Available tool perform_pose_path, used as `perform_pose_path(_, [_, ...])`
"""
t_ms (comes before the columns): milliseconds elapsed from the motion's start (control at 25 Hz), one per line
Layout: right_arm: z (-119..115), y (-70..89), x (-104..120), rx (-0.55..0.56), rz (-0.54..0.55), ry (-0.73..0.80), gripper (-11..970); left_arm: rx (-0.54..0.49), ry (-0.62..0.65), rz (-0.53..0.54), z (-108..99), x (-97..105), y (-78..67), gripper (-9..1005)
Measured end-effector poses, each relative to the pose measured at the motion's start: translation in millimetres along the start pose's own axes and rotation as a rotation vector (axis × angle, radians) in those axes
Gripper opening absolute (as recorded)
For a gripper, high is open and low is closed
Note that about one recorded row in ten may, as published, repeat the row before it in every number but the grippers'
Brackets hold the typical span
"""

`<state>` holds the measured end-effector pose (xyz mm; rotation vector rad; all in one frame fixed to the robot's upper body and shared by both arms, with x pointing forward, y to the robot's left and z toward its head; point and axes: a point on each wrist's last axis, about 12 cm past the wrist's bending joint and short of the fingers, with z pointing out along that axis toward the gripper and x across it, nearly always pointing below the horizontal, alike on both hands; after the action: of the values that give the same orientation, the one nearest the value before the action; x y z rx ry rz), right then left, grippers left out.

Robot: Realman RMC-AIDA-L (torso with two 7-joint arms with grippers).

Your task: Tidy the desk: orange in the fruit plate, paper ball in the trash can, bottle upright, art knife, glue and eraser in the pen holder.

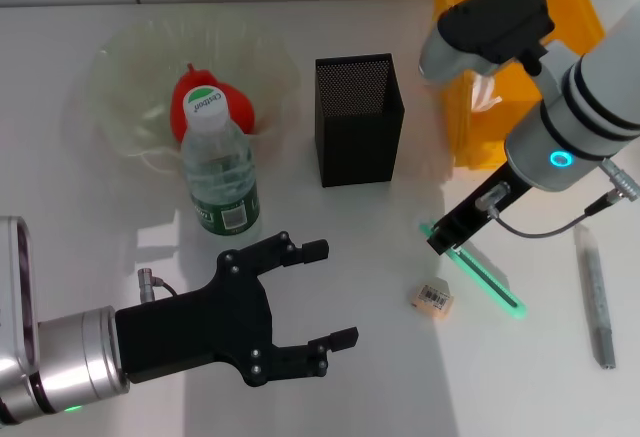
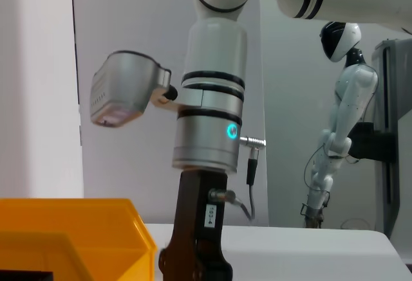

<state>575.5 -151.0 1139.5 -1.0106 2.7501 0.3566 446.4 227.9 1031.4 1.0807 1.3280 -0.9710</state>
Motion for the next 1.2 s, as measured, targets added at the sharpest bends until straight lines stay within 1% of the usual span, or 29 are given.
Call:
perform_pose_path(40, [-6.2,-0.4,-0.3,0.000,0.000,-0.021,174,0.000,0.000,0.000,0.0,0.0,-0.1,842])
perform_pose_path(80, [-26.0,-2.2,-1.3,0.004,-0.001,-0.082,176,0.001,0.000,0.000,0.0,-0.1,-0.1,842])
perform_pose_path(120, [-26.0,-2.2,-1.3,0.004,-0.001,-0.082,179,0.001,-0.001,0.000,0.0,-0.1,-0.2,842])
perform_pose_path(200, [-55.3,-4.3,-1.6,0.011,-0.008,-0.173,183,0.002,-0.003,0.000,0.0,-0.3,-0.2,842])
perform_pose_path(280, [-87.4,-6.1,0.8,0.012,-0.023,-0.302,188,0.004,-0.004,0.000,-0.1,-0.5,-0.4,842])
perform_pose_path(320, [-101.9,-6.9,2.7,0.015,-0.039,-0.370,191,0.004,-0.004,0.000,-0.1,-0.5,-0.4,842])
perform_pose_path(400, [-132.7,-11.1,10.0,0.019,-0.077,-0.562,196,0.004,-0.006,0.000,0.0,-0.7,-0.5,842])
perform_pose_path(440, [-143.8,-14.5,14.1,0.027,-0.093,-0.646,198,0.004,-0.006,0.000,0.0,-0.7,-0.5,842])
perform_pose_path(480, [-153.9,-21.4,20.1,0.022,-0.124,-0.786,200,0.004,-0.006,0.000,0.0,-0.7,-0.5,842])
perform_pose_path(520, [-153.9,-21.4,20.1,0.022,-0.124,-0.786,203,0.006,-0.006,0.000,0.0,-0.7,-0.6,842])
perform_pose_path(560, [-154.1,-27.3,25.2,-0.019,-0.164,-0.926,205,0.006,-0.006,0.000,0.0,-0.7,-0.6,842])
perform_pose_path(600, [-154.1,-27.3,25.2,-0.019,-0.164,-0.926,208,0.007,-0.006,0.000,0.2,-0.7,-0.9,842])
perform_pose_path(640, [-150.3,-29.9,27.4,-0.050,-0.174,-0.975,210,0.007,-0.006,0.000,0.2,-0.7,-0.9,842])
perform_pose_path(680, [-138.0,-37.4,32.0,-0.119,-0.203,-1.074,212,0.008,-0.006,-0.002,0.3,-0.6,-1.1,842])
perform_pose_path(720, [-138.0,-37.4,32.0,-0.119,-0.203,-1.074,215,0.008,-0.006,-0.002,0.3,-0.6,-1.1,842])
perform_pose_path(760, [-131.1,-40.5,34.0,-0.147,-0.212,-1.104,217,0.010,-0.006,-0.008,0.3,-0.6,-1.2,842])
perform_pose_path(880, [-104.9,-52.8,41.0,-0.200,-0.220,-1.183,225,0.009,-0.006,-0.012,-0.2,-0.5,-1.4,842])
perform_pose_path(960, [-87.5,-60.1,46.1,-0.211,-0.220,-1.238,229,0.008,-0.005,-0.014,-1.1,-0.7,-0.9,842])
perform_pose_path(1080, [-64.8,-67.1,52.2,-0.220,-0.221,-1.300,237,0.009,-0.005,-0.013,-0.9,-0.8,-0.7,842])
perform_pose_path(1200, [-58.0,-68.2,51.8,-0.212,-0.233,-1.302,244,0.008,-0.001,-0.011,-0.4,-0.7,0.3,842])
